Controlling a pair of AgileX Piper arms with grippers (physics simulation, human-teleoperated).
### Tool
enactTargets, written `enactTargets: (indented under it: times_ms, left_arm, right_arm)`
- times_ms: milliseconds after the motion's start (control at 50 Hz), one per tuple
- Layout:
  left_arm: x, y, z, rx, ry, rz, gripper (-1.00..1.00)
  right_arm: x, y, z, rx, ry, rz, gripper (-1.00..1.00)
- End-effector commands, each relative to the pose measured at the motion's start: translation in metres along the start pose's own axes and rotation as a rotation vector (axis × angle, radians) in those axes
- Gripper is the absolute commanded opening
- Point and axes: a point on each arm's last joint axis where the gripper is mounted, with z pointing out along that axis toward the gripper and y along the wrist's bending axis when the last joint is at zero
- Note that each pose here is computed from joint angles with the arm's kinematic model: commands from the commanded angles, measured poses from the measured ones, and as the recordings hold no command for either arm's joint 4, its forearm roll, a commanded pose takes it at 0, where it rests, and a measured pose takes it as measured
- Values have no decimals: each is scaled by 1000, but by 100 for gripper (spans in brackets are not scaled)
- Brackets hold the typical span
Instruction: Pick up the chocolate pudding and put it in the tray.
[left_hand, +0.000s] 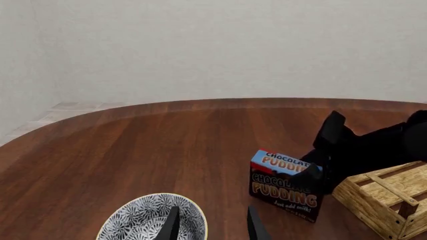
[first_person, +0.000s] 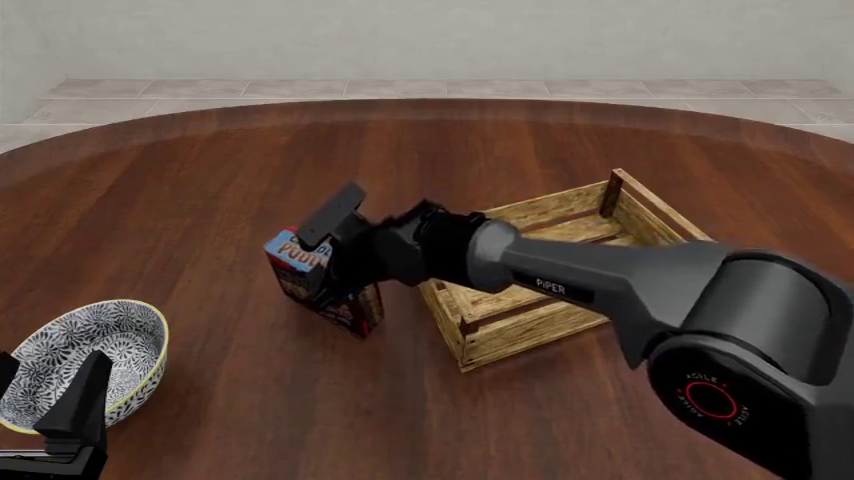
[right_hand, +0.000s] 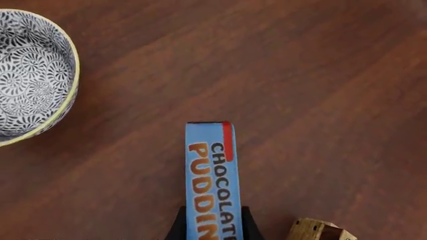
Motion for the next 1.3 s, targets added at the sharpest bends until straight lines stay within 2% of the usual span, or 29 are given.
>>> enactTargets:
  times_ms: [20, 100, 180, 320, 620, 680, 1020, 1300]
  left_arm:
    - [0, 0, 0, 0, 0, 0, 100]
    - [0, 0, 0, 0, 0, 0, 100]
    - [0, 0, 0, 0, 0, 0, 100]
    - [0, 0, 0, 0, 0, 0, 100]
    - [0, 0, 0, 0, 0, 0, 100]
    - [0, 0, 0, 0, 0, 0, 100]
    - [0, 0, 0, 0, 0, 0, 100]
    - [0, 0, 0, 0, 0, 0, 100]
  right_arm:
    - [-12, 1, -16, 1, -30, 8, -100]
    - [-20, 1, -32, 3, -53, -15, -100]
    - [-29, -8, -46, 20, -75, -17, -100]
    - [-52, -25, -90, 56, -133, -31, -100]
    - [-68, -53, -151, 122, -187, -53, -100]
    - [-67, -59, -166, 142, -198, -56, -100]
    - [-48, -78, -198, 200, -204, -29, -100]
    - [-24, -99, -217, 266, -201, 34, -100]
